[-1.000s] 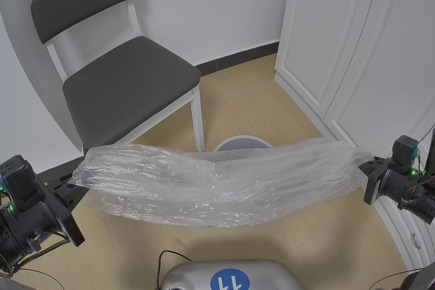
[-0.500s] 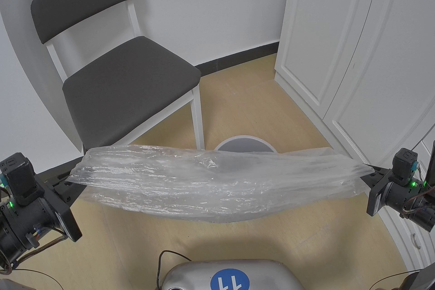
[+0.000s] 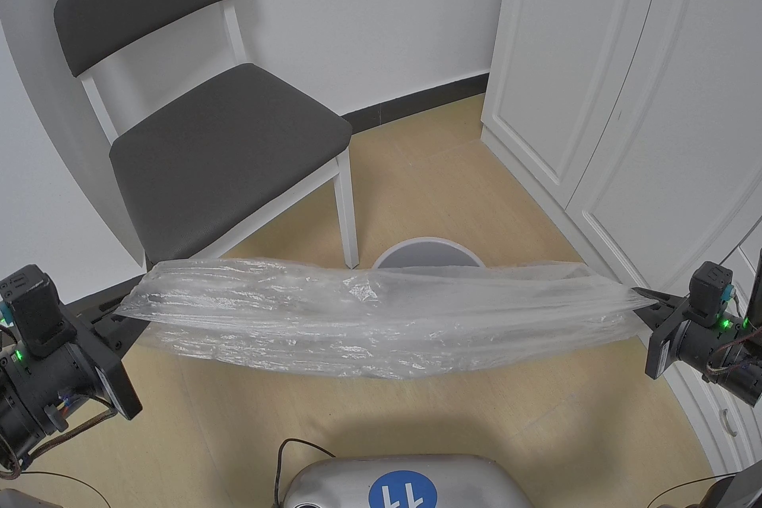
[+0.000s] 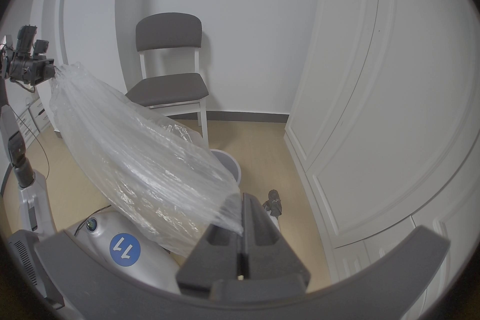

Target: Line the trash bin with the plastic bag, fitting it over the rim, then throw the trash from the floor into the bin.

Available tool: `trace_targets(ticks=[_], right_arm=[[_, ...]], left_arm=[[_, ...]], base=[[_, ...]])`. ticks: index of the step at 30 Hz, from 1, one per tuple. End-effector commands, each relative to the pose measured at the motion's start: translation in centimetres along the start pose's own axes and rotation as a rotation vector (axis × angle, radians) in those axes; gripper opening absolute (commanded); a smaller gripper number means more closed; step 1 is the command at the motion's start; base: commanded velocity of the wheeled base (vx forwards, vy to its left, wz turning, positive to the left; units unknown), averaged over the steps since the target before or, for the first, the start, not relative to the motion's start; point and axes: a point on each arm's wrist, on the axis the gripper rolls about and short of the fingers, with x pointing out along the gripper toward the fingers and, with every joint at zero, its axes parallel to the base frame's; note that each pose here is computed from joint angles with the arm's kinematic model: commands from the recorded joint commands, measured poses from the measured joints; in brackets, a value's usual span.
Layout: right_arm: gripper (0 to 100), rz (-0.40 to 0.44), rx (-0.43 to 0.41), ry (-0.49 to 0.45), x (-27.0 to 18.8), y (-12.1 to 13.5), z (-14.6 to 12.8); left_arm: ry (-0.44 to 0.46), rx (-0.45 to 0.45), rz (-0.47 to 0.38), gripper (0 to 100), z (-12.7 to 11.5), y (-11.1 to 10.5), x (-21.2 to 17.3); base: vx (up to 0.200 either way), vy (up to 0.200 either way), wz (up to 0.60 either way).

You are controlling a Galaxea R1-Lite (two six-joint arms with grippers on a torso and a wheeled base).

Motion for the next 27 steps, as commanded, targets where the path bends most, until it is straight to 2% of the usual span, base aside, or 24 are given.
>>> trace_targets(ticks=[1,27], right_arm=[[0,-0.003,-0.001,0.006,0.06,-0.05,-0.10],[0,-0.031,-0.042,0.031,0.08,-0.49,-0.70]], left_arm=[[0.003,0.001,0.003,0,-0.03,0.00,0.08],[0.013,0.002,0.019,0,-0.15,0.17,0.26]], base=[[0.000,0.000,0.00],[0.000,0.000,0.00]])
